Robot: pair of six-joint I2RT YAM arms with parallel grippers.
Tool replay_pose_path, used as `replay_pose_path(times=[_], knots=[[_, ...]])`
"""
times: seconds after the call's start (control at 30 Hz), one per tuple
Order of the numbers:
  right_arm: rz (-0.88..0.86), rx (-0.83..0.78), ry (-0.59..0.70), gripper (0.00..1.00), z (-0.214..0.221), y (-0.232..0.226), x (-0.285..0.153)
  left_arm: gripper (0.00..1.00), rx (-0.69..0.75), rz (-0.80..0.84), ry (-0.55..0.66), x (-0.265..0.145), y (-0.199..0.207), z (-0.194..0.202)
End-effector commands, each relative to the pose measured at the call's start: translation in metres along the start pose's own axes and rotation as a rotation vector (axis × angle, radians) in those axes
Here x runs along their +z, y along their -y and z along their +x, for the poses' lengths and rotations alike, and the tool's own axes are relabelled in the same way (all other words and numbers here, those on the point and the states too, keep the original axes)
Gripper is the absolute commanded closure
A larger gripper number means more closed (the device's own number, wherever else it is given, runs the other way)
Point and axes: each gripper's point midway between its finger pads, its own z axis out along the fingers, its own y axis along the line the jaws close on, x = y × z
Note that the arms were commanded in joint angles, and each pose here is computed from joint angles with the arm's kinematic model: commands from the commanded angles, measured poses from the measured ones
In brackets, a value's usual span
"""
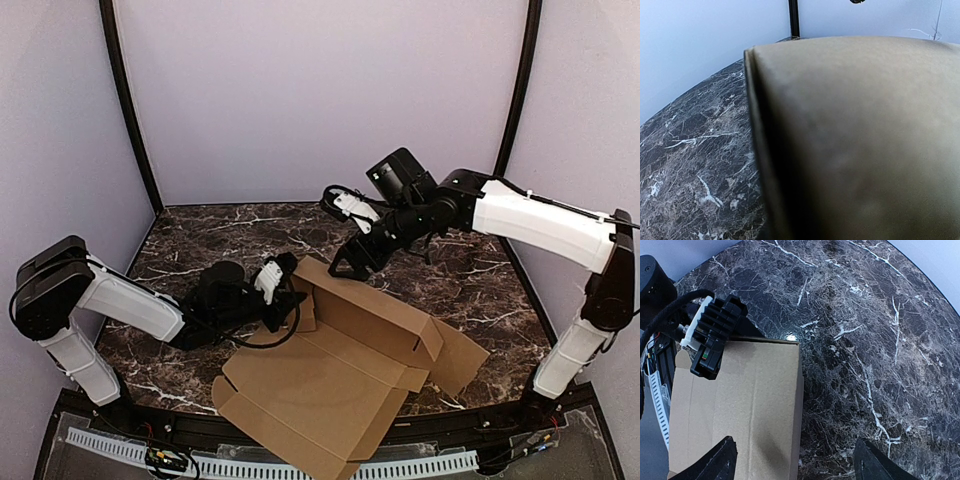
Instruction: Fold the paper box
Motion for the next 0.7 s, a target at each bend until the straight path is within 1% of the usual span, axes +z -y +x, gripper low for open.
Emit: replay_pose_path(times=[0.0,0.2,0.47,0.67], knots=[[-0.061,0.041,-0.005,0.23,0.002,-0.004,0.008,0.80,-0.008,0.054,-0.015,0.000,0.011,0.003],[-0.091,0.065,-0.029,0.33,0.011,-0.005,0.017,0.68,-0.016,0.067,-0.020,-0.002,0.013,0.002],[-0.092,0.091,-0.051,0.40,0.021,0.001,0.025,0.49,-0.015,0.123,-0.056,-0.009,0.023,0.006],[-0.101,0.096,-0.059,0.45,0.025,0.000,0.029,0.43,-0.015,0.153,-0.121,-0.012,0.028,0.023]])
